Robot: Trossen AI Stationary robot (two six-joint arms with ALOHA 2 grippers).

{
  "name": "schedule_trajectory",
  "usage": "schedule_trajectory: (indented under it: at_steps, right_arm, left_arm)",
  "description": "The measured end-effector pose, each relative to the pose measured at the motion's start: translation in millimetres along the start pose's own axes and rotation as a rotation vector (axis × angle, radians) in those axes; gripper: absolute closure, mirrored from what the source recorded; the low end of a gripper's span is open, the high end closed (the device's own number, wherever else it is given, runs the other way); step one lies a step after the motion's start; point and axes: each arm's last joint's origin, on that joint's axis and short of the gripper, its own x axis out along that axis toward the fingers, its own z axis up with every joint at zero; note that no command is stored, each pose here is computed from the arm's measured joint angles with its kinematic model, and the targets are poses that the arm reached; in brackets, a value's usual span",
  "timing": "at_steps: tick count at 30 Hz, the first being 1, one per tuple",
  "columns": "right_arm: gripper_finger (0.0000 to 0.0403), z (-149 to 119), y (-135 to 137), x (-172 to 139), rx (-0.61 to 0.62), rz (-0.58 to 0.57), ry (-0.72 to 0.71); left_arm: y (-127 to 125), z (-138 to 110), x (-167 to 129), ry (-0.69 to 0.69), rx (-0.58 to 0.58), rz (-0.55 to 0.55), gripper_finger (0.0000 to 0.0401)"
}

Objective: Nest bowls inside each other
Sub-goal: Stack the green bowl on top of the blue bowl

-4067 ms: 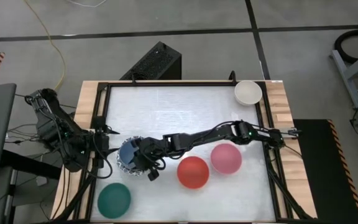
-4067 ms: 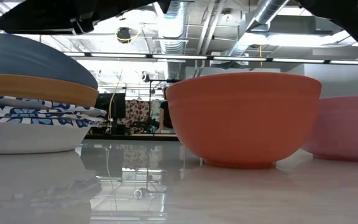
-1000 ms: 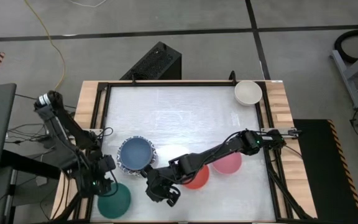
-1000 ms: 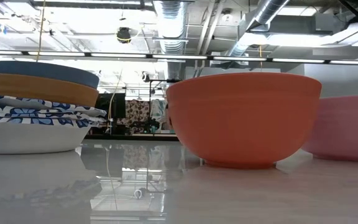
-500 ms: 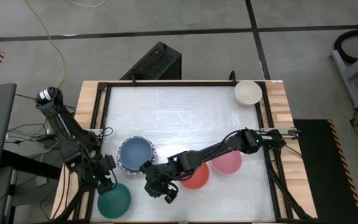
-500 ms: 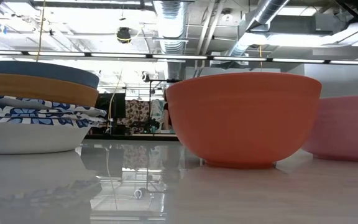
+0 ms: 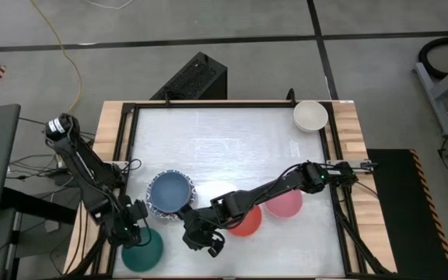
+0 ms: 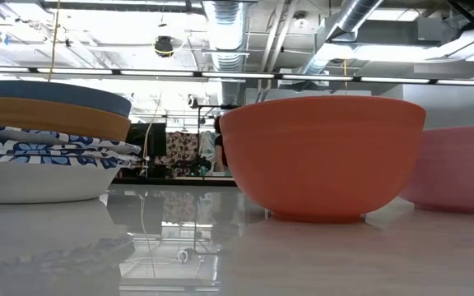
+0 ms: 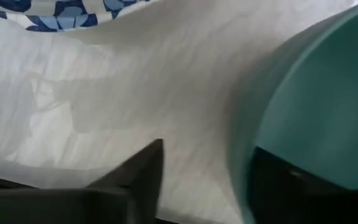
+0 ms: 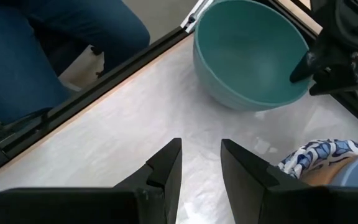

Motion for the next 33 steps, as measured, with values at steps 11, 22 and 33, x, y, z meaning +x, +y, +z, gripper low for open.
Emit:
schedule_trajectory:
  at_steps: [11,22,33]
  right_arm:
    - [0.0272,-0.4,0.3,0.1,0.007,0.002,0.004]
    - [0.0272,-0.1,1.0,0.3,-0.040,-0.019,0.014]
    - [0.0272,26.8,21.3,-25.0,-0.363,-0.223,0.088]
  left_arm:
    - [0.0,1.3,-13.5,-0.004,-0.144,-0.086,0.0398]
    - [-9.1,11.1,-67.7,-0.203,-0.206,-0.045,0.0401]
    - [3.3,38.0,-110.7,-0.349,-0.143,0.289,0.0401]
